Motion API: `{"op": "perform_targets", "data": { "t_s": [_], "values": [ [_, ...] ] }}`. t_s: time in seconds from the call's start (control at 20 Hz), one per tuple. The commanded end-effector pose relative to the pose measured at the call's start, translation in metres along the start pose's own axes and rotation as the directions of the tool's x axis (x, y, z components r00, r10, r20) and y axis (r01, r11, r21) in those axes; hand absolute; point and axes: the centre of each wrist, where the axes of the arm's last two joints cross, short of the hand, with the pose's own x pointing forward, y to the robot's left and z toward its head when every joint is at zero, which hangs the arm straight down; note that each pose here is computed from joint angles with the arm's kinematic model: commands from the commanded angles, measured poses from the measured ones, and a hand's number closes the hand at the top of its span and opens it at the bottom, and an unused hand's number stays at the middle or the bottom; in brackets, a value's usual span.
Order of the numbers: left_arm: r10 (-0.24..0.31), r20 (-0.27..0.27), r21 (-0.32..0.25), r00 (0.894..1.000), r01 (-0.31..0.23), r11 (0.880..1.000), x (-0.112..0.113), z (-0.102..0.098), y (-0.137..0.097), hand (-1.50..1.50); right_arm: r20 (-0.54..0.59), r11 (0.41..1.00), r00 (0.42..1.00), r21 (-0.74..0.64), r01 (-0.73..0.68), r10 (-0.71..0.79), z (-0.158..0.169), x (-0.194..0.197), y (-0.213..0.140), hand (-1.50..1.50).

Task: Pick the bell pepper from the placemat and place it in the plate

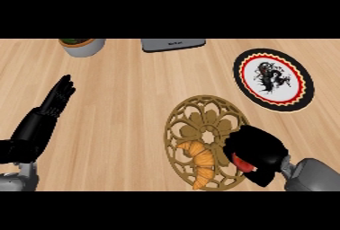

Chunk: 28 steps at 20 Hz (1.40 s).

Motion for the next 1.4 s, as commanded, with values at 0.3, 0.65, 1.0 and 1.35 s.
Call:
{"op": "perform_targets", "data": {
  "t_s": [0.3, 0.65, 1.0, 1.35],
  "values": [
    [-0.018, -0.004, 0.031, 1.000, 0.018, 0.999, -0.005, 0.017, 0.010, 0.00, 0.074, 0.930, 0.997, -0.367, 0.004, 0.025, 0.114, -0.012, 0.030, 1.50],
    [-0.006, 0.032, -0.019, 0.999, 0.007, 1.000, 0.008, 0.012, -0.001, 0.00, -0.043, 0.835, 0.997, -0.550, 0.031, -0.066, 0.178, -0.035, 0.040, 1.50],
    [0.007, 0.067, -0.064, 0.998, -0.002, 0.998, 0.005, 0.002, 0.000, 0.00, -0.127, 0.739, 0.985, -0.673, 0.001, -0.117, 0.239, -0.067, 0.041, 1.50],
    [0.003, 0.086, -0.135, 0.996, 0.008, 0.991, 0.032, -0.025, -0.015, 0.00, -0.137, 0.704, 0.957, -0.705, 0.086, -0.254, 0.248, -0.090, 0.047, 1.50]
  ]
}}
